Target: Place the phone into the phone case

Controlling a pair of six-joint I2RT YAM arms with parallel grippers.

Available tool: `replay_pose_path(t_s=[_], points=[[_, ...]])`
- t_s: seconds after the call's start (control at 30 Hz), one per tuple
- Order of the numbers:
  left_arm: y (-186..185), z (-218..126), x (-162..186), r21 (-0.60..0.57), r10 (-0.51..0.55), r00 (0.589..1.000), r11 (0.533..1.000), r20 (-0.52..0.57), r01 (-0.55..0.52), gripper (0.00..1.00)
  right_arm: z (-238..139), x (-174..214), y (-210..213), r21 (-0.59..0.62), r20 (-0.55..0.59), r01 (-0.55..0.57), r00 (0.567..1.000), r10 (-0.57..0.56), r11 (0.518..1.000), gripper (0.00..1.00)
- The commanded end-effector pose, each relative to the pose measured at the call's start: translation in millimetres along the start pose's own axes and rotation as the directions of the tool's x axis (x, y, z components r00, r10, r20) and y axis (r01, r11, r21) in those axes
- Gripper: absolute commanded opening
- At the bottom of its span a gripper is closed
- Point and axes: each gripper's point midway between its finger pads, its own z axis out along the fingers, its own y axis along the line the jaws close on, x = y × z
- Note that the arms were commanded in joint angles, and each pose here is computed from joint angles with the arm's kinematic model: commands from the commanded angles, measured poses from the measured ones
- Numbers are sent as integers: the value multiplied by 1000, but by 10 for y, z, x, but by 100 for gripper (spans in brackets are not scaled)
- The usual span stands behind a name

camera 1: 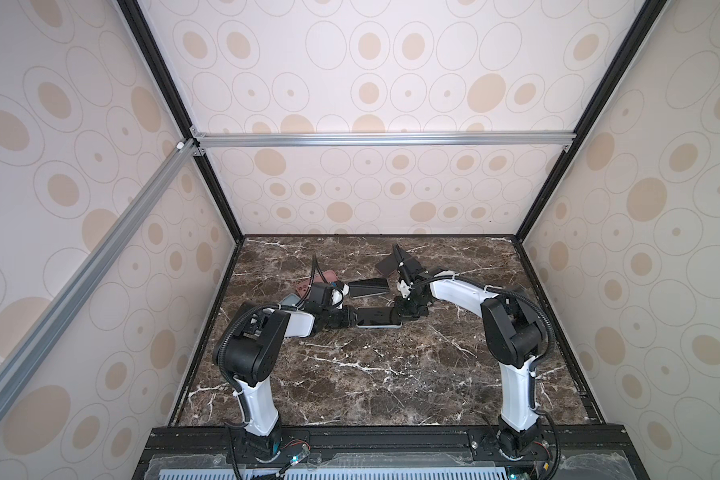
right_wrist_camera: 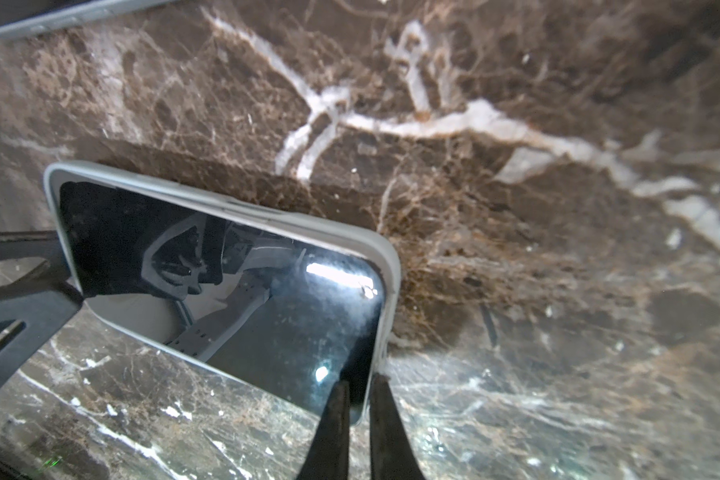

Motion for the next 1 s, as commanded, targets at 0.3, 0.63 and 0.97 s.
replay_pose_path(t_s=[0.3, 0.63, 0.97], points=[[49, 132, 423, 0, -39, 993, 999, -115, 40, 33, 1232, 893, -376, 198, -232, 73, 972, -26, 978, 13], [54, 117, 423, -6, -31, 994, 1000, -108, 31, 32, 1064, 863, -261, 149, -217, 94, 974, -60, 984, 13], [27, 43, 419, -13, -1, 995, 1000, -101, 0, 34, 513, 635, 64, 4, -132, 126, 983, -125, 992, 29]])
